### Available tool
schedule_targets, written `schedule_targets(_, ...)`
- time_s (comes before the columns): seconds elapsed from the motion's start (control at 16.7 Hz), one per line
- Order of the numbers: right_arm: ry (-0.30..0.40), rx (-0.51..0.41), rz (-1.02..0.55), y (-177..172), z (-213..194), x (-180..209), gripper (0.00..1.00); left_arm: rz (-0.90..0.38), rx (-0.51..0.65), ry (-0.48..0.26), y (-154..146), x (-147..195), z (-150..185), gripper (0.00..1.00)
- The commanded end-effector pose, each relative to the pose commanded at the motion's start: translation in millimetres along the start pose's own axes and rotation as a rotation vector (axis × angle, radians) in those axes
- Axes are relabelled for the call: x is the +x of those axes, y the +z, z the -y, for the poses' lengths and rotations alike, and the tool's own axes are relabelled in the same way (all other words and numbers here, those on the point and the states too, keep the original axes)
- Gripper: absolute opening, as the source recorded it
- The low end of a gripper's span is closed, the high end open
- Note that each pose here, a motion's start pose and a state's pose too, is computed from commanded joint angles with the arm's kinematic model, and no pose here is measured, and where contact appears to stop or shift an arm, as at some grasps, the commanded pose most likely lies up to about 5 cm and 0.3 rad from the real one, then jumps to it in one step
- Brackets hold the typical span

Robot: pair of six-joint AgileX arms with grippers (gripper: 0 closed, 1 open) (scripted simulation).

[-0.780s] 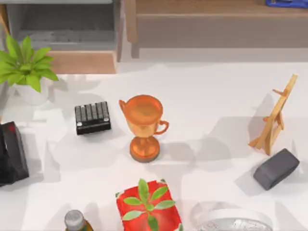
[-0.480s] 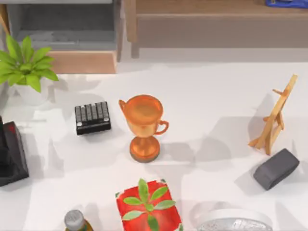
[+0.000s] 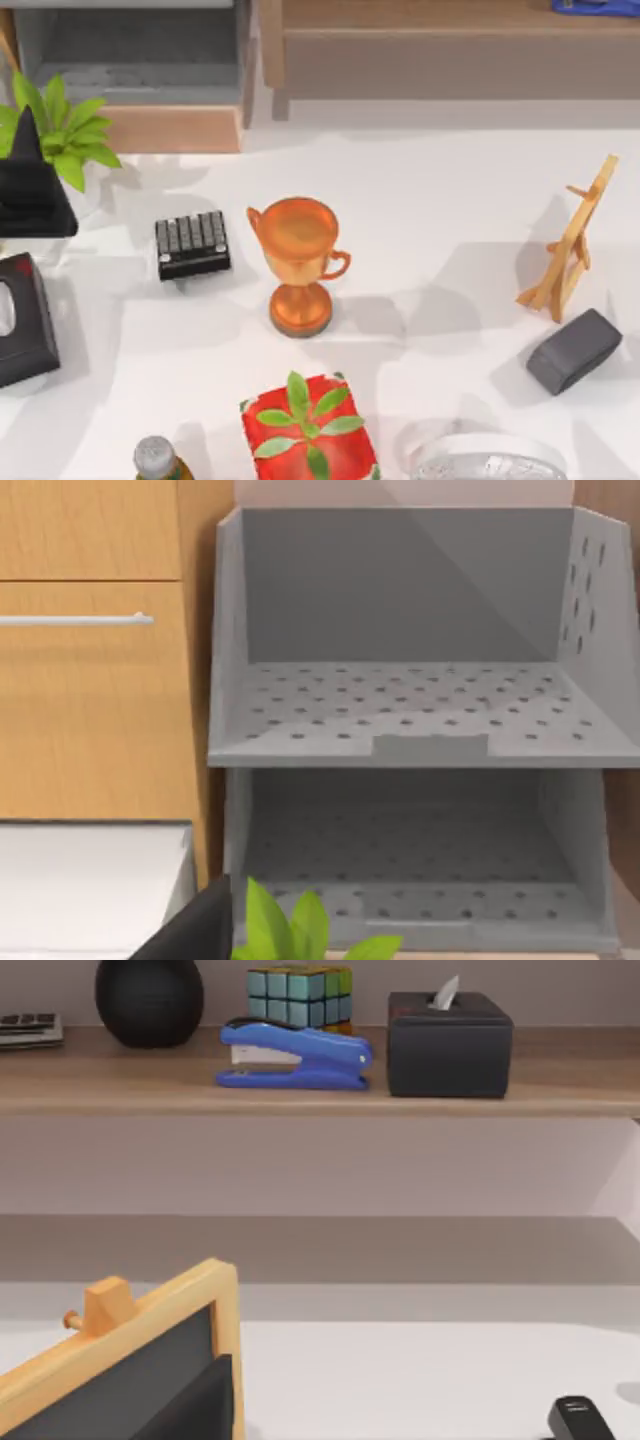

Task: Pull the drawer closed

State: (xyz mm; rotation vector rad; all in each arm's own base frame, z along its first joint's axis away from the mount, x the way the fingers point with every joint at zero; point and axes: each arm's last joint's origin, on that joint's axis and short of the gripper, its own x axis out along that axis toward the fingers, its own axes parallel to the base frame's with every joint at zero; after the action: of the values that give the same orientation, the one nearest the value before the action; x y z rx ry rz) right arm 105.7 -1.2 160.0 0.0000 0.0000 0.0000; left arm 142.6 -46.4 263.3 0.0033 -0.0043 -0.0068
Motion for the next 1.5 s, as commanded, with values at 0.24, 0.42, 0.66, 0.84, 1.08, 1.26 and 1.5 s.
schedule_targets(0.24,0.000,0.000,0.000,0,0,0,1.00,-0.007,0.001,0.006,29,25,33,1.00)
schedule_targets(0.42,0.000,0.000,0.000,0,0,0,1.00,-0.005,-0.003,0.006,39,34,50,1.00)
schedule_targets(0.66,0.000,0.000,0.000,0,0,0,1.00,-0.004,-0.003,0.007,40,35,51,1.00)
schedule_targets(0.84,0.000,0.000,0.000,0,0,0,1.00,-0.008,0.003,0.008,37,37,49,1.00)
schedule_targets(1.08,0.000,0.000,0.000,0,0,0,1.00,-0.018,0.101,0.006,15,65,34,1.00)
schedule_targets(1.26,0.000,0.000,0.000,0,0,0,1.00,0.003,0.253,0.015,-11,97,0,1.00)
schedule_targets(1.5,0.000,0.000,0.000,0,0,0,1.00,0.082,0.615,0.073,-49,121,-83,1.00)
